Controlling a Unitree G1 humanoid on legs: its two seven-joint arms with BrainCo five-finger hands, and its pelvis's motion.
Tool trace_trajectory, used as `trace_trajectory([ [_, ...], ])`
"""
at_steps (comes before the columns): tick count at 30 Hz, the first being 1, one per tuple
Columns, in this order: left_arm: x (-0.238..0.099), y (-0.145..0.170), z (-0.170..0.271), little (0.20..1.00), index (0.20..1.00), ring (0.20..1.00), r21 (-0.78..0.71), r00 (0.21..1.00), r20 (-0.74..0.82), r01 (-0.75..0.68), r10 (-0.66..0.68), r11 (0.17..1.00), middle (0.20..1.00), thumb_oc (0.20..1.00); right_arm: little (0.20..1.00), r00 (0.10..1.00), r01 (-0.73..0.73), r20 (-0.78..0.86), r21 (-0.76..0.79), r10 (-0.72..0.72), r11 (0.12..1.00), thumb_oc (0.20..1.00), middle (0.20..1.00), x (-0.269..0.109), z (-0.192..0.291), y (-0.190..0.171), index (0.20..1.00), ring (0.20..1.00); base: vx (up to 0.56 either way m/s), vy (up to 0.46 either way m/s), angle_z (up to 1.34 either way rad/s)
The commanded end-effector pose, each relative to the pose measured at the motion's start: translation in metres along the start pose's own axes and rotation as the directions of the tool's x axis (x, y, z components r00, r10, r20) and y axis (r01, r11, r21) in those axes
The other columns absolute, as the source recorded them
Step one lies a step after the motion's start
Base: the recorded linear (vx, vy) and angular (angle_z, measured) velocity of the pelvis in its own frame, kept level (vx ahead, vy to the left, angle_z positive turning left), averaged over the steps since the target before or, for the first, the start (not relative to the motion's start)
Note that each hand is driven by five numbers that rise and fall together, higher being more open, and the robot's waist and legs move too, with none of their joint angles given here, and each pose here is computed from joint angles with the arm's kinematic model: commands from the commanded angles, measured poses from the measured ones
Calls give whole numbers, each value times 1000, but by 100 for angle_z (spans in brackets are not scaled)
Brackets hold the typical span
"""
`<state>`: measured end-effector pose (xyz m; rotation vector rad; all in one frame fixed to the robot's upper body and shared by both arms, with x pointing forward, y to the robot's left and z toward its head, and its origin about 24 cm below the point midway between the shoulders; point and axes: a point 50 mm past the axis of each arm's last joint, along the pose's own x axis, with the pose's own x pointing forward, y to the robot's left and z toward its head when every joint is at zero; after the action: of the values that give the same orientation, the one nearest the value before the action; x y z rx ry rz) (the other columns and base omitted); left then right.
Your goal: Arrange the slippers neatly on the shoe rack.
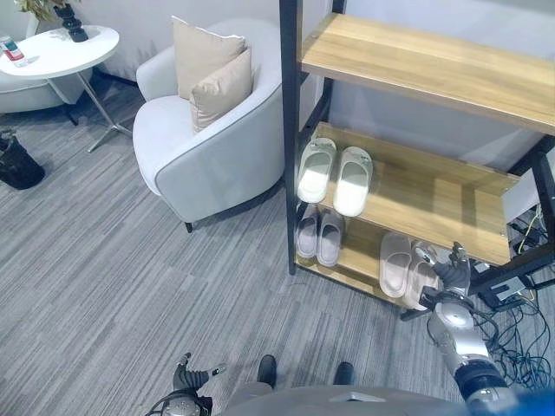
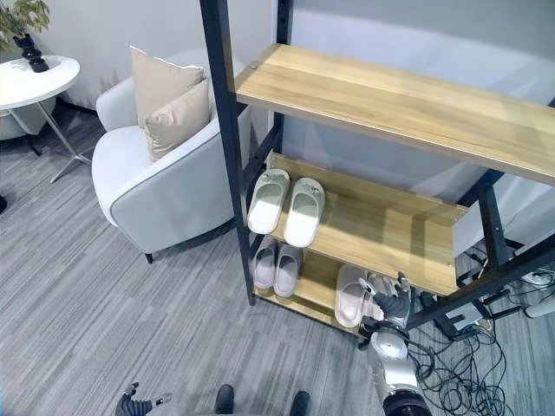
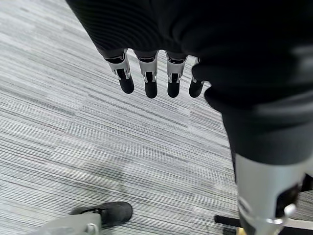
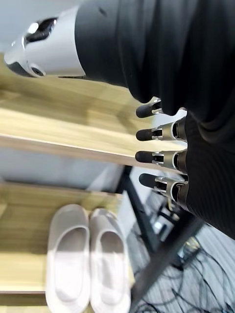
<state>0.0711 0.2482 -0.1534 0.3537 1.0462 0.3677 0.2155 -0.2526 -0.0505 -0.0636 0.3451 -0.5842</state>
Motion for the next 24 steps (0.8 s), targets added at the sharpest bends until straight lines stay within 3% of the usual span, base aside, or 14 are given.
trace_trajectory([
  [1,7,1,16,1000,1000,1000,38,999,34,12,-13,999,1000,1000,1000,983,-61,180,88,44,994,1000,1000,22,52,15,1000,1000,-23,-24,-15],
  [7,4,-2,7,1000,1000,1000,73,999,7,34,-34,997,1000,1000,1000,958,-197,219,41,184,979,1000,1000,9,54,36,1000,1000,-76,-26,-5],
  [10,4,-6,6,1000,1000,1000,94,998,-6,55,-55,994,1000,1000,1000,939,-289,169,-79,298,954,1000,1000,0,37,47,1000,1000,-168,-27,7],
  [11,3,-8,5,1000,1000,1000,105,998,-9,65,-64,992,1000,1000,1000,941,-299,102,-201,323,933,1000,1000,-5,18,39,1000,1000,-99,-66,1],
  [13,2,-5,-8,1000,1000,1000,71,994,-82,73,-67,995,1000,1000,1000,954,-266,-232,-351,192,898,1000,1000,-23,-64,-1,1000,1000,-52,-78,-3],
  [15,1,-7,-10,1000,1000,1000,64,991,-99,93,-86,994,1000,1000,1000,904,-249,-418,-336,93,908,1000,1000,-41,-103,-18,1000,1000,-3,-33,-23],
  [17,2,-12,-4,1000,1000,1000,24,988,-91,128,-126,991,1000,1000,1000,762,-234,-648,-297,-16,926,1000,1000,-76,-146,-42,1000,1000,-2,-14,-29],
  [20,0,-26,0,1000,1000,1000,-21,978,-85,190,-192,981,1000,1000,1000,650,-226,-758,-273,-65,935,1000,1000,-103,-167,-56,1000,1000,-2,-7,-1],
  [24,-2,-35,4,1000,1000,1000,-14,968,-77,237,-238,971,1000,1000,1000,621,-240,-782,-259,-57,935,1000,1000,-108,-171,-56,1000,1000,0,0,0],
])
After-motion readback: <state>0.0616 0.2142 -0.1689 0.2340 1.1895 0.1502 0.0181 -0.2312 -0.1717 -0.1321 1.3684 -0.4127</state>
